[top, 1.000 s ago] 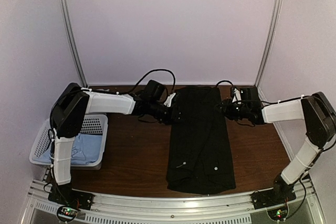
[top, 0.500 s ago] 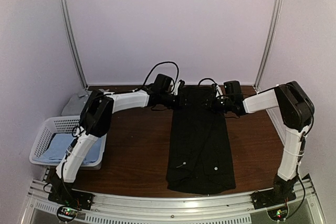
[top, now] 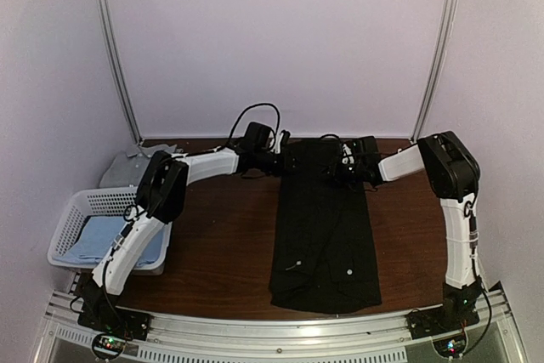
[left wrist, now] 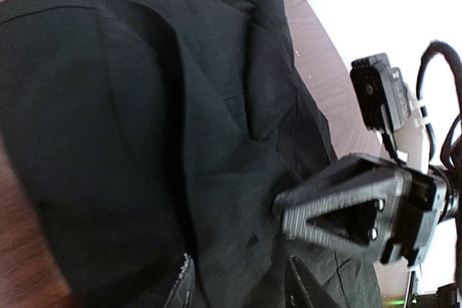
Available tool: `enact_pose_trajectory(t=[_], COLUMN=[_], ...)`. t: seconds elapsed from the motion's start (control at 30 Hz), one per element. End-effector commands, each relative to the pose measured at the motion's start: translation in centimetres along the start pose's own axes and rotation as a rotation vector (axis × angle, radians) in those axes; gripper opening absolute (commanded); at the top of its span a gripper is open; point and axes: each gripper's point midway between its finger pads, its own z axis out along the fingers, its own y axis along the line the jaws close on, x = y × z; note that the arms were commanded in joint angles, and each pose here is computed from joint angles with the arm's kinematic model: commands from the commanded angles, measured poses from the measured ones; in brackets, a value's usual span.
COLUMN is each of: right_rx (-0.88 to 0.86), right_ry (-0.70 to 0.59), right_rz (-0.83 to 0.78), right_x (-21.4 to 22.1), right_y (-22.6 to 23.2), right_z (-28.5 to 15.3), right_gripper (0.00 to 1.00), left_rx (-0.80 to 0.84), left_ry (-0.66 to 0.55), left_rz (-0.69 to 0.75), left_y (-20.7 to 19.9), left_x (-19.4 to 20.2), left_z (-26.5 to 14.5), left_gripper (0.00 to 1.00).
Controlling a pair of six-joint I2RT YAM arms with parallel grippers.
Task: Fold and stack the long sleeve shirts
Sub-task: Smooth out the rectangle-folded shirt at the center of the board.
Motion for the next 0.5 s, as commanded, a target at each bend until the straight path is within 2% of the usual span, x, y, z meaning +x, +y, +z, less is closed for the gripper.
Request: enact_pose_trajectory(t=[0.0,0.27,0.47], right_rx=[0.093,0.069,0.099], right_ry=[-0.047,-0.060,-0.097], right_rz=[0.042,-0.007,-0.087], right_x=[-1.6,-3.2,-4.6], right_y=[-2.4,-0.4,1.8], right_z=[0.3,0.1,-2.7], right_gripper=[0.20,0.22,0.28], left_rx=[0.007,-0.075,-0.173], left_ry=[-0.073,0.000,0.034], left_rz=[0.035,-0.018,-0.058], left_y=[-2.3,-0.7,1.6], left_x=[-3.6,-0.6,1.3], left_z=[-3.5,-4.8,-5.0], left_gripper=[0.44,0.44,0.44])
